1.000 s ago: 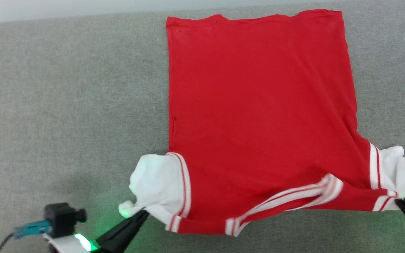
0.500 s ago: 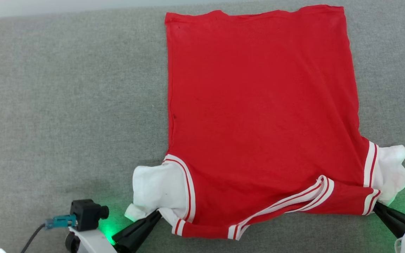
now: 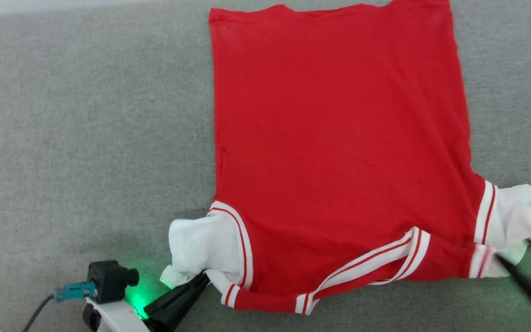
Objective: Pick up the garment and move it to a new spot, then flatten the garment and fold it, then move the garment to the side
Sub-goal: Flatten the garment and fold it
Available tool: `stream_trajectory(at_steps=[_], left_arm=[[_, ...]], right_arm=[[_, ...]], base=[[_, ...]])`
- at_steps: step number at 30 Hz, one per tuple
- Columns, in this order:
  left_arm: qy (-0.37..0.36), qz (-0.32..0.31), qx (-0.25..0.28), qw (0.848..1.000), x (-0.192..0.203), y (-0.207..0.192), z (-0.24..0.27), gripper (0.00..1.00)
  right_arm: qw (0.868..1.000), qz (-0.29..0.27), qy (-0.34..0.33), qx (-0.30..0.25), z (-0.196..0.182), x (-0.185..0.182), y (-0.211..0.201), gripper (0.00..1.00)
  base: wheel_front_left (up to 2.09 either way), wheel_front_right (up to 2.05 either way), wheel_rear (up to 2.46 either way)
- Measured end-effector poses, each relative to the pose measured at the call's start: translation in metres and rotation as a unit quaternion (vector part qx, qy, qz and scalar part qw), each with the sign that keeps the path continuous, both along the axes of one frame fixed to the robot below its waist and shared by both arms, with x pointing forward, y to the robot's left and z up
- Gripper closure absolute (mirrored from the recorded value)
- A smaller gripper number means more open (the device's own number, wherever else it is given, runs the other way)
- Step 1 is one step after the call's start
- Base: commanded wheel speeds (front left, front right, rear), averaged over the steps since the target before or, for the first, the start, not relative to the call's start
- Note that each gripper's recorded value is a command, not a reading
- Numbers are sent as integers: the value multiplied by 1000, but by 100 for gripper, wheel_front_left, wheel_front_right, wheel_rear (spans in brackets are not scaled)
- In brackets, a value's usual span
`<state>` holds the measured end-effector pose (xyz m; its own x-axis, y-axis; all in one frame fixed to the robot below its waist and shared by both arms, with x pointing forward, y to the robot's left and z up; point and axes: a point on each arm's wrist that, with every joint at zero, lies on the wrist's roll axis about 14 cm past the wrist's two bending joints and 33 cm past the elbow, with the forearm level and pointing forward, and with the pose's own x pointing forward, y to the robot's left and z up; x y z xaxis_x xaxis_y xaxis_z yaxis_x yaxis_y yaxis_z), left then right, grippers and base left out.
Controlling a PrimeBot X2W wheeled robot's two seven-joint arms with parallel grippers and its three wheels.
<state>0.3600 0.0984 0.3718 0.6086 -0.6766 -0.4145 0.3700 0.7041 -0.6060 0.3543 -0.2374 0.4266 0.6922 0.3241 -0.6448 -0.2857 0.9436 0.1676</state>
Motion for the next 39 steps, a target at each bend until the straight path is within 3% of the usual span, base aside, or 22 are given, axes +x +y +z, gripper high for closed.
stream_trajectory(at_steps=[6, 11, 18, 23, 29, 39], left_arm=[[-20, -1, -9, 1000, 5, -7, 6, 100], [-31, 11, -19, 999, 11, -11, 10, 100], [-37, 26, -27, 999, 20, -13, 12, 100], [-36, 40, -34, 998, 27, -14, 11, 100], [-33, 69, -38, 996, 31, -8, 10, 100], [-24, 88, -35, 995, 31, 1, 5, 100]], right_arm=[[999, -5, -49, -4, 49, 34, -13, 0], [995, -28, -93, -18, 71, 102, -24, 0], [998, -37, -38, -31, 42, 207, 10, 0], [996, -67, 24, -60, 16, 259, 17, 0], [987, -94, 76, -103, -8, 294, 12, 0], [980, -135, 109, -96, -40, 316, 5, 0]], base=[[0, 0, 0], [0, 0, 0], [0, 0, 0], [0, 0, 0], [0, 0, 0], [0, 0, 0]])
